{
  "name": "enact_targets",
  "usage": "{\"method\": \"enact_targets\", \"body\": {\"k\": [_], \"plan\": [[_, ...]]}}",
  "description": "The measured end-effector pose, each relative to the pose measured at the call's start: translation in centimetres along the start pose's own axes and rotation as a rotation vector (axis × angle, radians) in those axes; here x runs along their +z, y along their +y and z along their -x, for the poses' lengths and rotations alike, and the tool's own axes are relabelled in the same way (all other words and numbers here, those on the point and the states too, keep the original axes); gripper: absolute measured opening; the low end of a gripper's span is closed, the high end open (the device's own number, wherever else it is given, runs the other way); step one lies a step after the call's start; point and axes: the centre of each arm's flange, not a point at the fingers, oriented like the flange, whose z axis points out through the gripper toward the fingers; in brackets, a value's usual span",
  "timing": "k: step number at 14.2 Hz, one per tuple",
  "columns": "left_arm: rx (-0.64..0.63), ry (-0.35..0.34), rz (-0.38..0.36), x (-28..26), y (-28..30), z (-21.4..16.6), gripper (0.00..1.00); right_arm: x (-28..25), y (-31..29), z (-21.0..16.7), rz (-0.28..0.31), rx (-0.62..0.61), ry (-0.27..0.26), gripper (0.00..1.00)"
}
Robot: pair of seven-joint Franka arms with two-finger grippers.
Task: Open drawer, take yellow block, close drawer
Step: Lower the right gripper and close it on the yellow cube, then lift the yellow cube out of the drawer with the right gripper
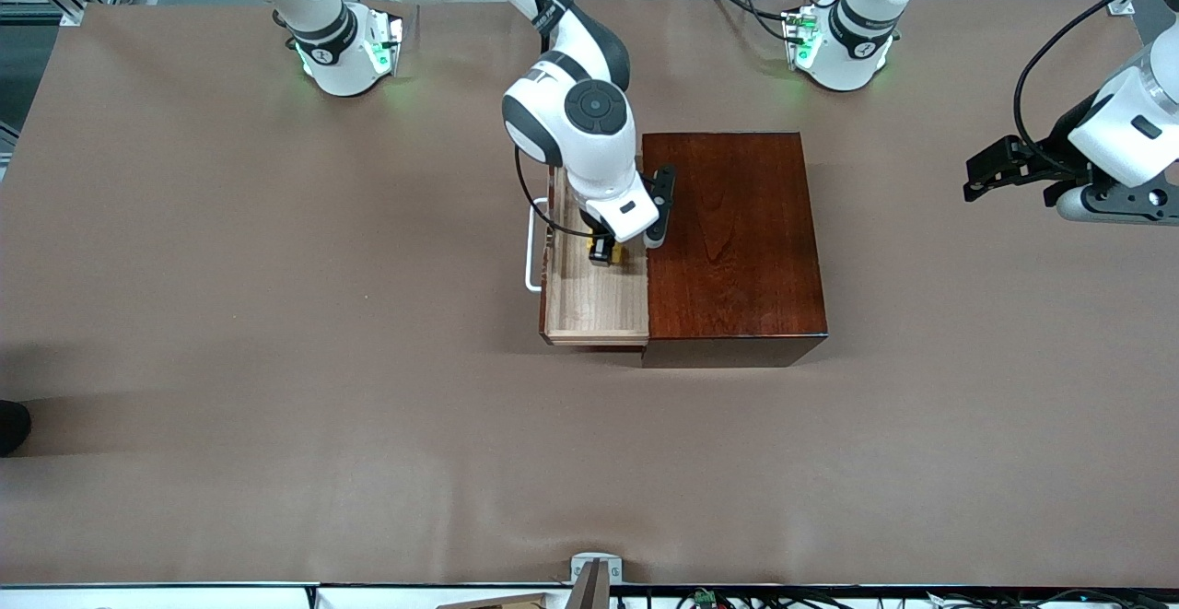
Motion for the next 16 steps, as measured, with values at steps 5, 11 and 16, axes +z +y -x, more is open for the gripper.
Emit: {"method": "enact_targets", "body": {"k": [5, 11, 16], "plan": [[0.018, 0.001, -0.001, -0.1, 1.0, 0.0, 1.00, -7.7, 1.0, 0.8, 0.019, 0.017, 0.027, 0.56], [0.148, 0.008, -0.002, -0.4, 8.2, 0.8, 1.00, -15.8, 10.6, 10.5, 0.026, 0.207, 0.005, 0.56], [0.381, -0.015, 0.013, 1.1, 21.1, 4.1, 1.00, -16.4, 20.6, 22.7, 0.034, 0.435, -0.023, 0.56]]}}
